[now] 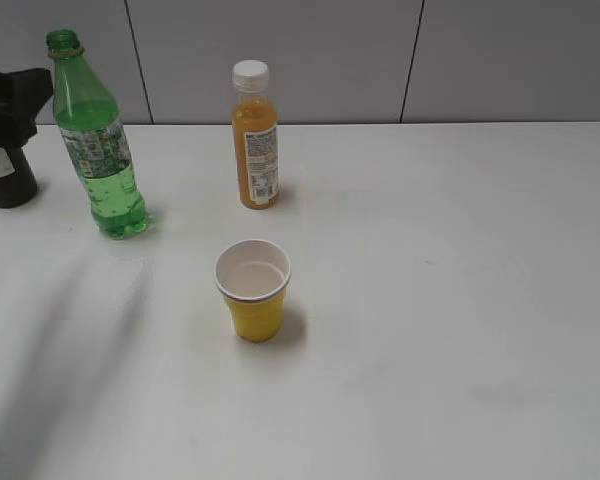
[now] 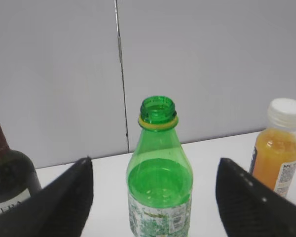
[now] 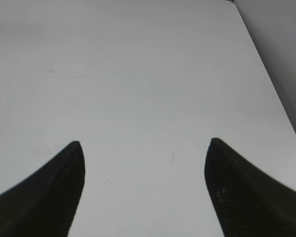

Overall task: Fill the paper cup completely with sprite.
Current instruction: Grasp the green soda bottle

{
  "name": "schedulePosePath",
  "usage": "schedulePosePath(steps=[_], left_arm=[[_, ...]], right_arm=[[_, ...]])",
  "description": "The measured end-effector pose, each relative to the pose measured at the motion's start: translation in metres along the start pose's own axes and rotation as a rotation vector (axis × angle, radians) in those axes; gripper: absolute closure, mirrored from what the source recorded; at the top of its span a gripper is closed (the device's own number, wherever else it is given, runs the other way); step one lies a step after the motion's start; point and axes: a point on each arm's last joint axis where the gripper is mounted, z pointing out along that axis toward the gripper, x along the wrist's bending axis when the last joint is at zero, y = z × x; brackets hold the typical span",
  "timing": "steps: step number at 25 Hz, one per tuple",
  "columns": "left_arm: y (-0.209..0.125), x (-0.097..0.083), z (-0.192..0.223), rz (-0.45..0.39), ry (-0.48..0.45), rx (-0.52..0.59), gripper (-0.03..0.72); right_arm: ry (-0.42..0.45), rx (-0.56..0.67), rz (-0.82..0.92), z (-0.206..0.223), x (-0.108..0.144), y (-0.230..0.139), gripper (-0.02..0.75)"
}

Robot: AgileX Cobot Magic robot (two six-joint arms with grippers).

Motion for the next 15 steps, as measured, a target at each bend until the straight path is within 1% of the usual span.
schedulePosePath(steps=[4,7,10,11,15], left_arm=[[-0.008,-0.001,0.007,0.006,-0.003,0.006,0.099],[-0.015,-0.001,0.009,-0.012,-0.002,0.015,0.099],[-0.030,-0.001,0.003,-0.041,-0.003,0.014,0.099],[-0.033,-0.001,0.000,-0.047,-0.002,-0.002,0.099],[-0.051,-0.001,-0.009,-0.048,0.000,-0.020,0.099]], right_arm=[[-0.001,0.000,-0.001,0.000,0.000,0.000,0.153],[-0.001,0.000,-0.001,0.000,0.000,0.000,0.153],[-0.001,0.000,-0.001,0.000,0.000,0.000,0.153],[-0.001,0.000,-0.001,0.000,0.000,0.000,0.153],[-0.001,0.000,-0.001,0.000,0.000,0.000,0.153]])
